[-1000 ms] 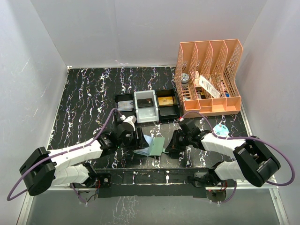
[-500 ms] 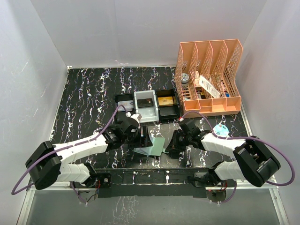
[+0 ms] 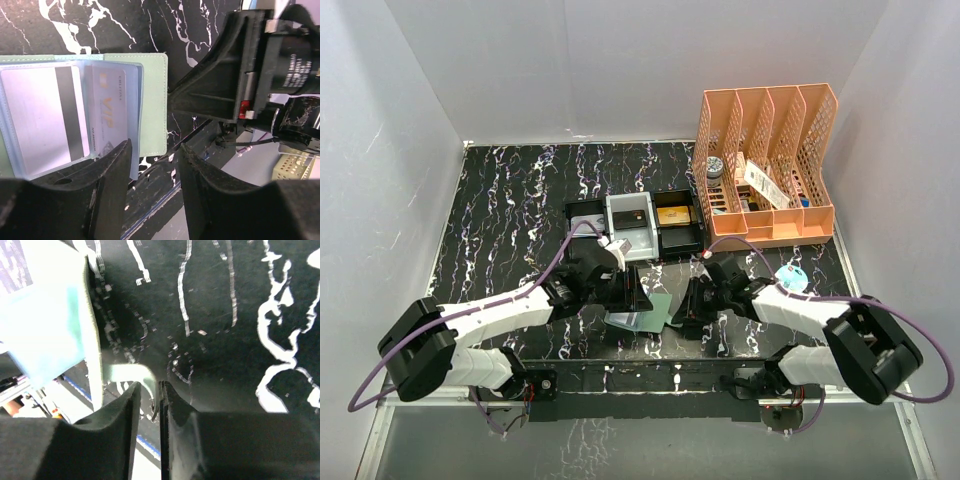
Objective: Take the credit cards out of the card holder
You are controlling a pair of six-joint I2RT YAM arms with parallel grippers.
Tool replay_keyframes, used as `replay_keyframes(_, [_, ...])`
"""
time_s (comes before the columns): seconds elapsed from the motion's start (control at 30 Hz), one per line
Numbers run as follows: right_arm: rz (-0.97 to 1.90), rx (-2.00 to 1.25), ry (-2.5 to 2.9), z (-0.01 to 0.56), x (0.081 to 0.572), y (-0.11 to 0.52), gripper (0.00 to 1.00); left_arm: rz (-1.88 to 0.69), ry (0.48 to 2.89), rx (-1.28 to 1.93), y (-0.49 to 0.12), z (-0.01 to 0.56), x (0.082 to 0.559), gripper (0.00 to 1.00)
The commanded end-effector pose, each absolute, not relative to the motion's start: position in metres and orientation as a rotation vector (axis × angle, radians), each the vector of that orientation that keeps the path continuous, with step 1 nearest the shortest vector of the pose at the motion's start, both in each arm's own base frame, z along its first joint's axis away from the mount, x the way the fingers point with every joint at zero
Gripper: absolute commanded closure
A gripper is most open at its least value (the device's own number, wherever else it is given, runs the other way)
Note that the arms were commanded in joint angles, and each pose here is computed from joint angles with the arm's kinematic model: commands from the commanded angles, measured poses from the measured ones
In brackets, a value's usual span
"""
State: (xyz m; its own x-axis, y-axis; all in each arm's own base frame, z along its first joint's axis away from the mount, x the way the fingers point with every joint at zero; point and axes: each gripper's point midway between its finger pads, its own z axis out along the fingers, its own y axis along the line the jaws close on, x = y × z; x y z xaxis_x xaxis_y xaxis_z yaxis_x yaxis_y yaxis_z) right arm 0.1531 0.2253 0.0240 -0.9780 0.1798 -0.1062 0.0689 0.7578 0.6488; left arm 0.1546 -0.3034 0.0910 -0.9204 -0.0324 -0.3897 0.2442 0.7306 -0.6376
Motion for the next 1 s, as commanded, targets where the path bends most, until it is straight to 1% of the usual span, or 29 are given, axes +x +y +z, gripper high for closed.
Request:
replay_keyframes(0.0, [1.15, 0.105, 2.592, 0.078, 0.173, 0.24, 0.72, -1.109, 2.515, 0.167, -0.308, 0.1, 0.15, 0.61])
replay_keyframes(0.03, [1.131, 0.113, 2.563, 0.085, 0.176, 0.237, 0.67, -1.104, 2.521, 0.158, -0.307, 0.097, 0.149, 0.61])
replay_keyframes(0.1, [1.057, 0.152, 2.556, 0.095, 0.181, 0.228, 0.6, -1.093, 2.537, 0.151, -0.306, 0.092, 0.148, 0.61])
replay_keyframes(0.17, [1.011, 0.154, 2.543, 0.108, 0.184, 0.223, 0.57, -1.094, 2.55, 0.156, -0.306, 0.09, 0.147, 0.62])
replay_keyframes(0.27, [1.058, 0.11, 2.468, 0.137, 0.189, 0.229, 0.55, -1.092, 2.554, 0.152, -0.305, 0.088, 0.146, 0.61])
replay_keyframes(0.33, [1.14, 0.076, 2.413, 0.156, 0.192, 0.238, 0.54, -1.098, 2.541, 0.151, -0.305, 0.09, 0.146, 0.61])
replay_keyframes(0.4, [1.228, 0.071, 2.388, 0.169, 0.193, 0.249, 0.58, -1.109, 2.531, 0.164, -0.306, 0.093, 0.146, 0.61])
replay_keyframes(0.5, [1.326, 0.088, 2.387, 0.175, 0.197, 0.264, 0.58, -1.1, 2.549, 0.188, -0.306, 0.091, 0.144, 0.61])
replay_keyframes(0.63, [1.299, 0.137, 2.433, 0.157, 0.208, 0.271, 0.57, -1.097, 2.553, 0.187, -0.305, 0.089, 0.144, 0.63])
replay_keyframes(0.73, [1.399, -0.003, 2.42, 0.158, 0.207, 0.288, 0.58, -1.104, 2.551, 0.185, -0.304, 0.089, 0.142, 0.63])
replay_keyframes(0.83, [1.305, 0.006, 2.525, 0.136, 0.212, 0.289, 0.61, -1.108, 2.561, 0.191, -0.303, 0.087, 0.139, 0.63])
replay_keyframes(0.93, [1.272, 0.032, 2.569, 0.12, 0.211, 0.287, 0.63, -1.102, 2.572, 0.197, -0.302, 0.086, 0.137, 0.65])
replay_keyframes(0.97, [1.262, 0.048, 2.585, 0.114, 0.21, 0.286, 0.65, -1.099, 2.573, 0.194, -0.301, 0.085, 0.137, 0.65])
